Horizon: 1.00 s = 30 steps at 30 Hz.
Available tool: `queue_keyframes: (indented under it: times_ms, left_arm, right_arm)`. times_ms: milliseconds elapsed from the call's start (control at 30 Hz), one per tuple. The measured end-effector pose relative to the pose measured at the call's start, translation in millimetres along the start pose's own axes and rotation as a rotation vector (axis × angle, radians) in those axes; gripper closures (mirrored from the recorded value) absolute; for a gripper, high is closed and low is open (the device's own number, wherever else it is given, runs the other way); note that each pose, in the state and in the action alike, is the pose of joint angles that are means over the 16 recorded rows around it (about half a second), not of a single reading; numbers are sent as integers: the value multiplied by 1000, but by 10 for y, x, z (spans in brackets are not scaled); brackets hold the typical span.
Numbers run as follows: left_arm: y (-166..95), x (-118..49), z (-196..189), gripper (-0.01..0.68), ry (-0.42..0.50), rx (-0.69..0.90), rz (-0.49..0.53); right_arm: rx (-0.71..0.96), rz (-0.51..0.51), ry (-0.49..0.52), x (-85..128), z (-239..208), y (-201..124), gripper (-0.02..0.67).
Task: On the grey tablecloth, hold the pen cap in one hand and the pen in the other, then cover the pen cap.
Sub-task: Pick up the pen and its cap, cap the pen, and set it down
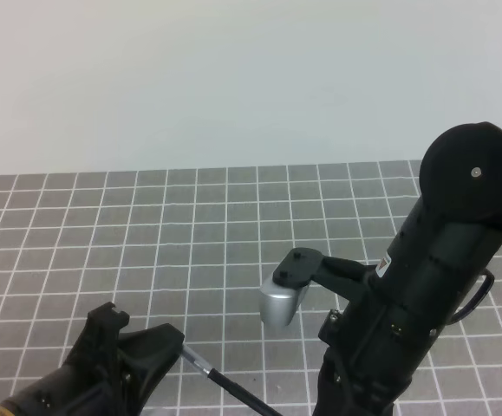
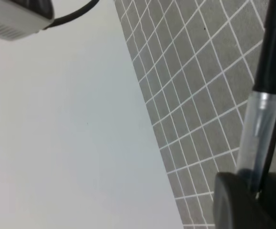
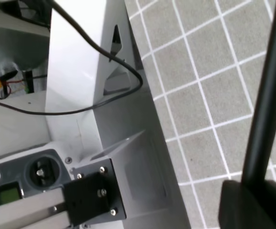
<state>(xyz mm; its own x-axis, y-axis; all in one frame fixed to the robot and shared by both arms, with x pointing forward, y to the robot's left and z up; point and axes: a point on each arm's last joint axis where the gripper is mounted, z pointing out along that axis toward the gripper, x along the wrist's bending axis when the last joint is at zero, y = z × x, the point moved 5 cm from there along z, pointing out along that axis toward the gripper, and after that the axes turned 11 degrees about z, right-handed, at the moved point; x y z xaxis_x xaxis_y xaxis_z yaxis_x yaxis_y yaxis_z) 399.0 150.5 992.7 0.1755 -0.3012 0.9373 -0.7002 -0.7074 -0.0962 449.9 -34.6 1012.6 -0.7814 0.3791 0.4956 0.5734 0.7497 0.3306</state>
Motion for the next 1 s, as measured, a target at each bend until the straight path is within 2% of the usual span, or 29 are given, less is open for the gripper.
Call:
queue_keyframes:
  times_ms: [600,1000]
  left_arm:
    - [167,-1,-7,672,-2,-77,74]
    - [191,-2,-9,672,-2,-88,84]
  right_arm:
    - [9,2,0,-7,14,-22,585]
    - [-7,54,21,30,9,7,586]
